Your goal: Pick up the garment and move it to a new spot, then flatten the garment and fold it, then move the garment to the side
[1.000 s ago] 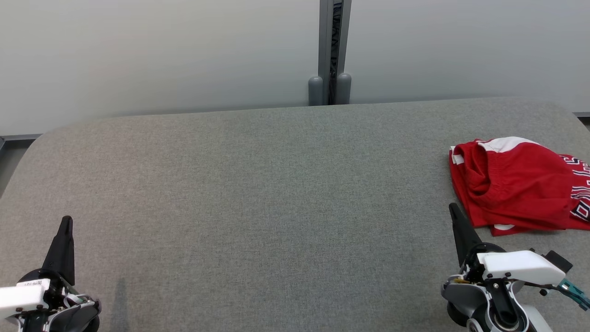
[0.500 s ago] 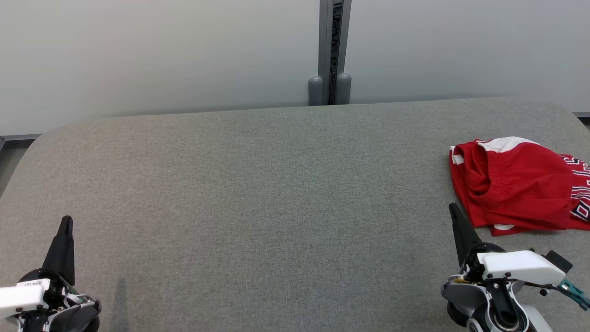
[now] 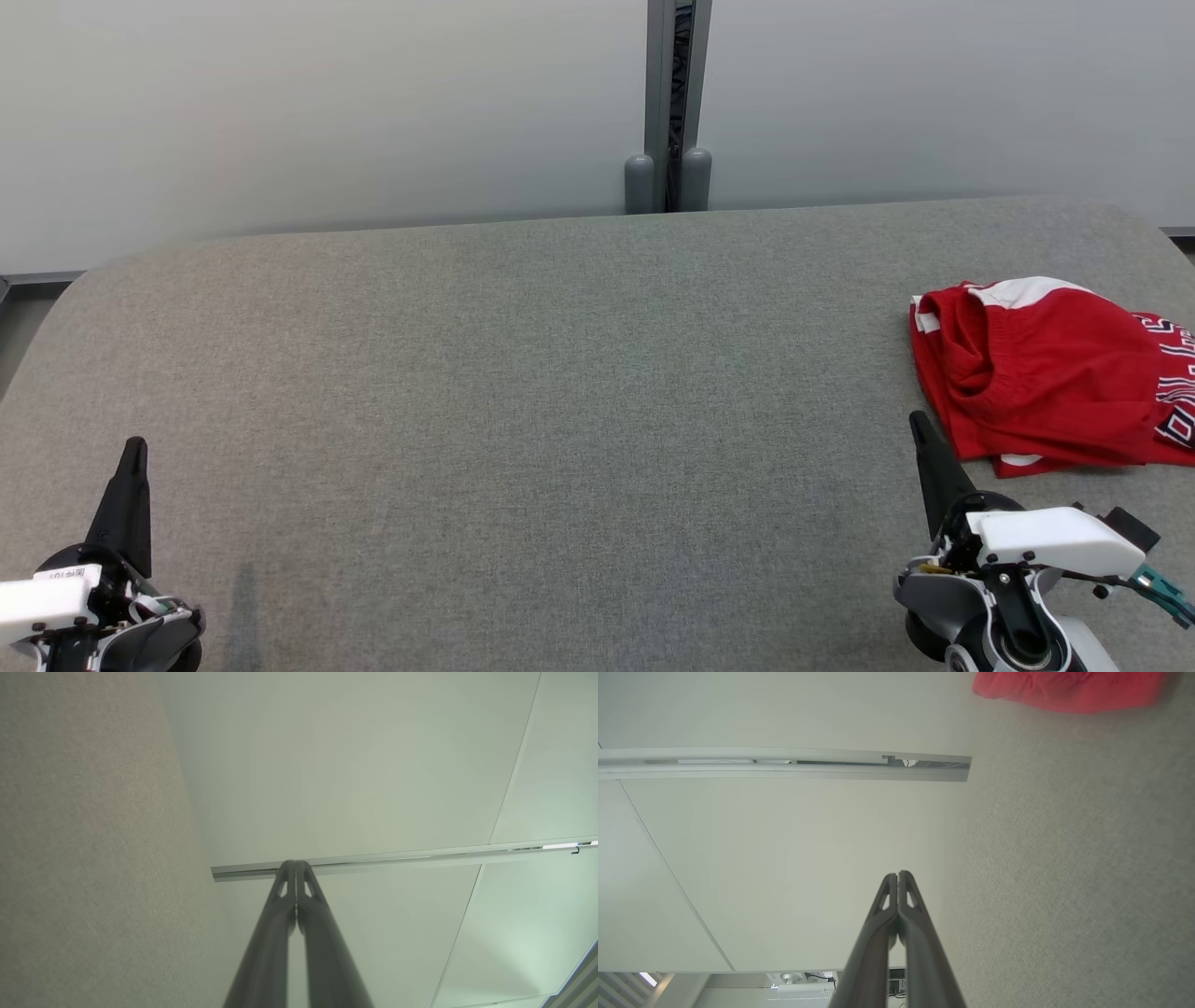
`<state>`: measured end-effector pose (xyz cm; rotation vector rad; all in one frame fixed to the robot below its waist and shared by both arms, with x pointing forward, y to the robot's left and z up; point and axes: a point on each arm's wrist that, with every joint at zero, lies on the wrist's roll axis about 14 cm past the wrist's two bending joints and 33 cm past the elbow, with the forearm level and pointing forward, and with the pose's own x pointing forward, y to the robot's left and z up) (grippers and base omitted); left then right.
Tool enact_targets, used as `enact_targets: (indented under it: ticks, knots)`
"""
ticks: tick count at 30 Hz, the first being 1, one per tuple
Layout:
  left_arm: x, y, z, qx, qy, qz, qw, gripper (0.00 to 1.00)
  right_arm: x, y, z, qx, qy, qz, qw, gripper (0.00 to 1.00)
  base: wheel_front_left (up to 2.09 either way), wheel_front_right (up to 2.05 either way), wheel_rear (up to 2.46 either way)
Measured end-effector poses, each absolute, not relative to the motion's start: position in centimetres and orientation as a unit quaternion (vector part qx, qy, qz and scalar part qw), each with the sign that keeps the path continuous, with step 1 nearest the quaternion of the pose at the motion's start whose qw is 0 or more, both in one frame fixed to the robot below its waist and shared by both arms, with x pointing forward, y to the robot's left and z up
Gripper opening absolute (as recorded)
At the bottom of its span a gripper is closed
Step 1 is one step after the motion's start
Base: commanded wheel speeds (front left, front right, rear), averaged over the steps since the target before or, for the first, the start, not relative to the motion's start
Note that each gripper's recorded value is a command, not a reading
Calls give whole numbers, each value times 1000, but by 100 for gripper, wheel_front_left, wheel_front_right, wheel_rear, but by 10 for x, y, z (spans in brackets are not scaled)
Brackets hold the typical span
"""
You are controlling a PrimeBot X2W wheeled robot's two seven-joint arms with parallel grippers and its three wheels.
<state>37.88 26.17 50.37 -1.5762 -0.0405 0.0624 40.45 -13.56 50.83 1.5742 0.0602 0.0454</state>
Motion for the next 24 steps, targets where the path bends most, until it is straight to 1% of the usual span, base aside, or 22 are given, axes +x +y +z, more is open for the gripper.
enact_targets:
  ticks: [24]
  knots:
    - [379,262,504,-709,-18,28,705,0,404,-136,508,708,27,20,705,0,0,0,0]
